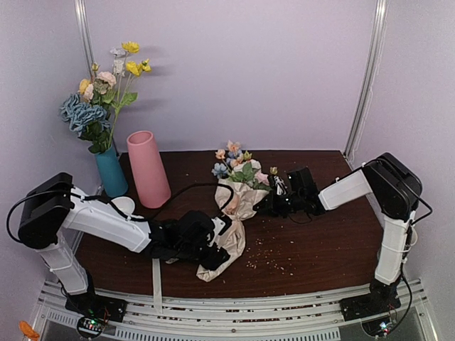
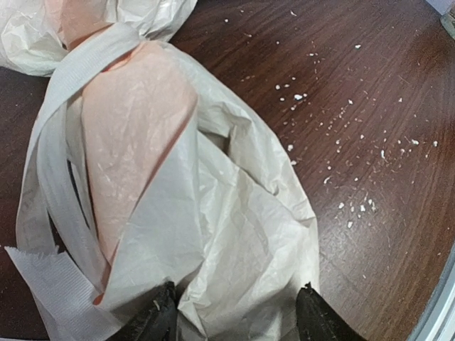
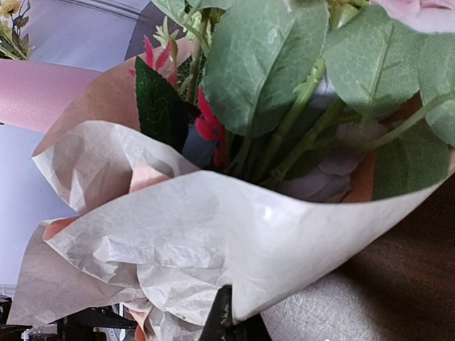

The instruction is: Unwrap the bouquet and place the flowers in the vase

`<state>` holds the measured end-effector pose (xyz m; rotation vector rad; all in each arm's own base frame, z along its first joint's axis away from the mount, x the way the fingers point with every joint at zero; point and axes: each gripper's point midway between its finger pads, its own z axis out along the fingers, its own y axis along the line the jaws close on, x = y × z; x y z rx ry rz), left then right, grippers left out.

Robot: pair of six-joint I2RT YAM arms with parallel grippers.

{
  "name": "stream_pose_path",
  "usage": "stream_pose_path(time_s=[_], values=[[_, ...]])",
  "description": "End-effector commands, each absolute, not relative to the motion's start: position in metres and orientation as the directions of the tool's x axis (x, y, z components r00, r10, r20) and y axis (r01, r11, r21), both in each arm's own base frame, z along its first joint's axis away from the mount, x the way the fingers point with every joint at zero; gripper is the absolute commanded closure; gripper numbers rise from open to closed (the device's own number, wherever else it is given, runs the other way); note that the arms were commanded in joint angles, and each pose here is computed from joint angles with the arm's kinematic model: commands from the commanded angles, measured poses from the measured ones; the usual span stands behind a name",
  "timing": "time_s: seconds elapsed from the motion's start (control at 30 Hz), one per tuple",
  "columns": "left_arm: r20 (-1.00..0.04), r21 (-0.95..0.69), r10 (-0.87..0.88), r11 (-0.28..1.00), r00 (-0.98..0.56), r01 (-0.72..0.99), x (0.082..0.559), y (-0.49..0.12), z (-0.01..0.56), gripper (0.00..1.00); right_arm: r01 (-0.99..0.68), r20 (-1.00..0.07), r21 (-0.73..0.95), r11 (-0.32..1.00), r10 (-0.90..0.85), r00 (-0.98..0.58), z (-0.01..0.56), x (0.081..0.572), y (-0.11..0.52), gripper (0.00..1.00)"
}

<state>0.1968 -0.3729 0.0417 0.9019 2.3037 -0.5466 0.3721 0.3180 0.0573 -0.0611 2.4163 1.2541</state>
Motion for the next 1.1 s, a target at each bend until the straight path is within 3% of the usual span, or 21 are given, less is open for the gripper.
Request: stream_pose_path(time_s=[0.0,0.37,0.67,0.77,0.87,1.07], values=[[-0.635,-0.073,0.522,0.694,-0.570,0.716,0.197,-0.351,0.028,0.40,-0.270,-0.462,0.729,0.629,0.160,-0.873,0.091,0.376,0.304,1.00],[-0.599,0.001,0.528,0.753,-0.602,0.659,0.214,-0.319,0.006,0.44,-0.223,-0.500,0.640,0.735,0.179,-0.848,0.118,0.331,0.252,1.00],[-0.665,0.079,0.600,0.649,-0.445,0.756,0.210,-0.355,0.068,0.44,-0.200,-0.531,0.641,0.741,0.240,-0.813,0.140,0.327,0.242,1.00],[-0.689,0.089,0.615,0.597,-0.383,0.797,0.199,-0.371,0.097,0.41,-0.178,-0.532,0.631,0.755,0.255,-0.807,0.138,0.329,0.240,1.00],[-0.722,0.025,0.597,0.527,-0.349,0.850,0.187,-0.392,0.124,0.31,-0.156,-0.524,0.632,0.759,0.271,-0.808,0.134,0.329,0.239,1.00],[-0.771,-0.016,0.535,0.526,-0.346,0.850,0.192,-0.423,0.156,0.24,-0.143,-0.508,0.646,0.750,0.283,-0.814,0.131,0.327,0.243,1.00]])
